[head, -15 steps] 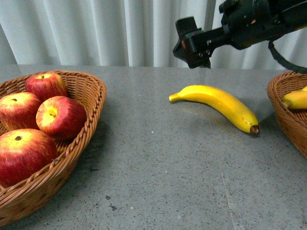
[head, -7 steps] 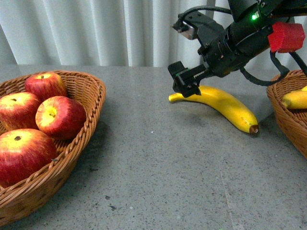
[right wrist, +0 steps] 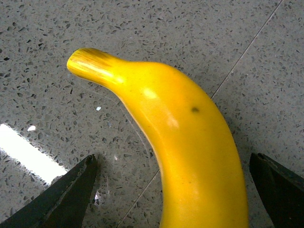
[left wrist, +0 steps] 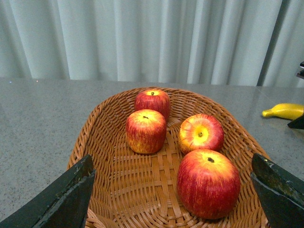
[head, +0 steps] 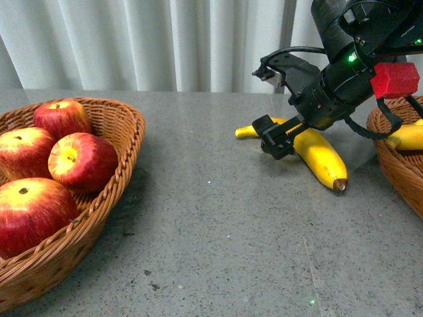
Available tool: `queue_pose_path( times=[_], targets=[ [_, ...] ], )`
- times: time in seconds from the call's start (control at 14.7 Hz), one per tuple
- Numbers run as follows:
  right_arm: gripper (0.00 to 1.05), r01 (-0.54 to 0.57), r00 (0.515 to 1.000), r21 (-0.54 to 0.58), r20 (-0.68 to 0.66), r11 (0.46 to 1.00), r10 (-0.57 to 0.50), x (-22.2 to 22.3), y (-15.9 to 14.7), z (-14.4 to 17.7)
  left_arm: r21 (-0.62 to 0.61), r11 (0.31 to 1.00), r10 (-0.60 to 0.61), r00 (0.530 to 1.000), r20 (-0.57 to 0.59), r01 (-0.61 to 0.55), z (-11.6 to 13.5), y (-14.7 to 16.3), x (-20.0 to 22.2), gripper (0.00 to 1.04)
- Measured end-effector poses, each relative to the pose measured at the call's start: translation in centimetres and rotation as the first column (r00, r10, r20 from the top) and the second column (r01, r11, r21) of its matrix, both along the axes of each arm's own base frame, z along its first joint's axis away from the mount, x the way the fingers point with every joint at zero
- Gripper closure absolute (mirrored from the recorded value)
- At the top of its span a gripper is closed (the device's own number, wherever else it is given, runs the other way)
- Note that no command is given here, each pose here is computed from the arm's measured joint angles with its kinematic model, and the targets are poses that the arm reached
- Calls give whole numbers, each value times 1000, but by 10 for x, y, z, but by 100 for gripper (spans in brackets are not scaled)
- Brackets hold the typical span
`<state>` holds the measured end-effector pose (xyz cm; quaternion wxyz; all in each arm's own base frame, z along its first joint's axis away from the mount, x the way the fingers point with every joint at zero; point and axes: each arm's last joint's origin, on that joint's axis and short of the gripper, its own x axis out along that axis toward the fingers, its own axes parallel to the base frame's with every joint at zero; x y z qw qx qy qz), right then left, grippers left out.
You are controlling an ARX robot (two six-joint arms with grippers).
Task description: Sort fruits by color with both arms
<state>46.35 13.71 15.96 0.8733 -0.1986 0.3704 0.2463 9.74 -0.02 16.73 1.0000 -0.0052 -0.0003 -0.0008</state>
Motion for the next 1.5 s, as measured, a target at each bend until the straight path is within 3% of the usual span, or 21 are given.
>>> queue_pose_path(
  times=[0.07,0.2,0.41,0.48,0.68,0.96,1.09,1.3,1.5],
  targets=[
    [9,-2,1000,2,9,1000,2,0,1,0,0,1000,0,1000,0,0,0,0,0,7],
    [36,-13,1000,1,17,1000,13,-2,6,-3,0,1000,0,1000,0,0,0,0,0,7],
    [64,-14,1000,19,25,1000,14,-2,6,-4,0,1000,0,1000,0,0,0,0,0,7],
    [67,-10,999,42,37,999,8,-2,6,-1,0,1000,0,1000,0,0,0,0,0,7],
    [67,11,995,185,92,983,-29,0,-2,24,0,1000,0,1000,0,0,0,0,0,7],
    [67,8,969,560,201,829,-145,-10,-66,96,0,1000,0,1000,0,0,0,0,0,7],
    [67,47,948,626,219,779,-233,-21,-107,106,0,1000,0,1000,0,0,0,0,0,7],
    [67,188,900,583,220,791,-376,-47,-170,88,0,1000,0,1000,0,0,0,0,0,7],
    [67,285,831,392,354,875,-430,-100,-228,70,0,1000,0,1000,0,0,0,0,0,7]
  ],
)
